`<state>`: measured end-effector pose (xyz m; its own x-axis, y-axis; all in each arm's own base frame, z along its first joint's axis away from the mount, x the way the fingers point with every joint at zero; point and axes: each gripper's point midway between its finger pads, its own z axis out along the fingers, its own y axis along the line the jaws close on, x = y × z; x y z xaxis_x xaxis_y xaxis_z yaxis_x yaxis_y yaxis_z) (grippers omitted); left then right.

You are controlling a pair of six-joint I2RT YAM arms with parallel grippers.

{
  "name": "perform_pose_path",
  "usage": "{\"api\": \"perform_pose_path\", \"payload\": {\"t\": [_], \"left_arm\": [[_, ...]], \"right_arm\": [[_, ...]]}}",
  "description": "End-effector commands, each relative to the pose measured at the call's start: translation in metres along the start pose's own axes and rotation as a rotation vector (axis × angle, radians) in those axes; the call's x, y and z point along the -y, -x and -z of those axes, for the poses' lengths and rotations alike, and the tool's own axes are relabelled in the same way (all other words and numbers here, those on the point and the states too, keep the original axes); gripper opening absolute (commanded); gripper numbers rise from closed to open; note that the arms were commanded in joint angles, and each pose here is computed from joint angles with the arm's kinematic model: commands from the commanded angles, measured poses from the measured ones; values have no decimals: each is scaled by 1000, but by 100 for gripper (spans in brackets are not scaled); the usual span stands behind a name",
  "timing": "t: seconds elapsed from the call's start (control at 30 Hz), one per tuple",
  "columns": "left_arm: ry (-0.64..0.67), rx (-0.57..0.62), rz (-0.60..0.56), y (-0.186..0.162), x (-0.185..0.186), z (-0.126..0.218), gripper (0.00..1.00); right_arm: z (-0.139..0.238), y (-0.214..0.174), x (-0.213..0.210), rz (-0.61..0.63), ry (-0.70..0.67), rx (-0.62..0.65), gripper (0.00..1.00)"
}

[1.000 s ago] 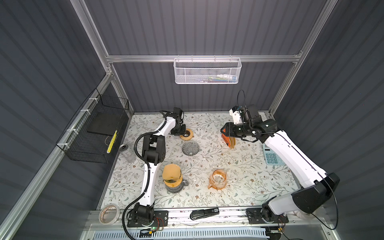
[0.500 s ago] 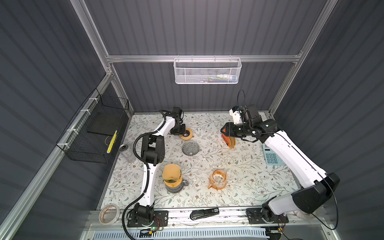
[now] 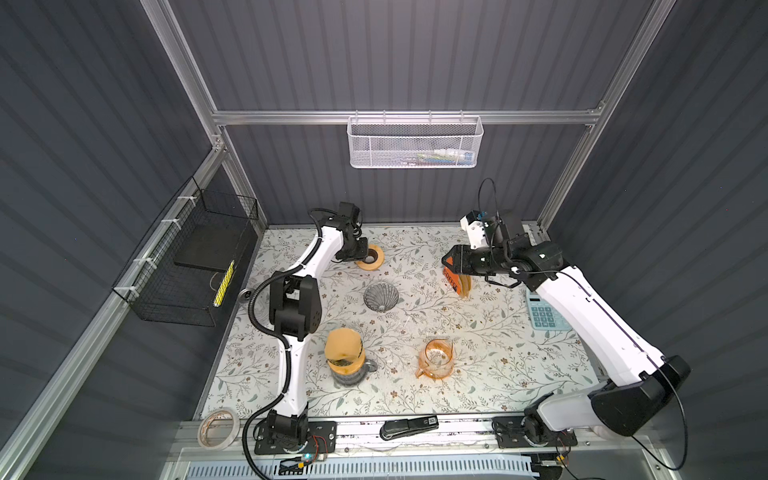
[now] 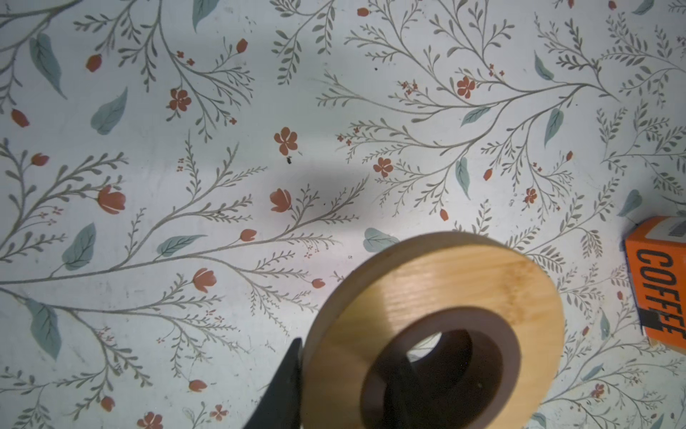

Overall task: Place the coffee filter in the dripper
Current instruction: 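Lift the wooden ring and carry it toward the pitcher while the right arm draws back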

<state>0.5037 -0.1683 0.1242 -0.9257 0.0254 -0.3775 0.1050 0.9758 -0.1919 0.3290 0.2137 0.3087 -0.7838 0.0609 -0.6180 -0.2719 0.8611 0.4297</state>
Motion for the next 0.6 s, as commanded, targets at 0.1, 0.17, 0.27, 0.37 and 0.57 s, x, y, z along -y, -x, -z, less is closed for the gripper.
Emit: {"api": "perform_pose_path", "payload": {"t": [0.1, 0.17, 0.27, 0.37, 0.57], "left_arm": [[-30, 25, -12, -5, 12, 44, 0], [-33, 28, -17, -7, 14, 52, 0], [-38, 22, -37, -14, 23, 64, 0], [-36, 7, -70, -24, 35, 79, 0], [-53, 3, -110, -44, 57, 111, 0]], "right_arm": [[14, -2, -2, 2, 1, 26, 48], [17, -2, -3, 5, 4, 33, 48], [23, -3, -4, 11, 11, 39, 48], [30, -5, -3, 22, 3, 46, 48], [44, -10, -2, 41, 0, 58, 49]]}}
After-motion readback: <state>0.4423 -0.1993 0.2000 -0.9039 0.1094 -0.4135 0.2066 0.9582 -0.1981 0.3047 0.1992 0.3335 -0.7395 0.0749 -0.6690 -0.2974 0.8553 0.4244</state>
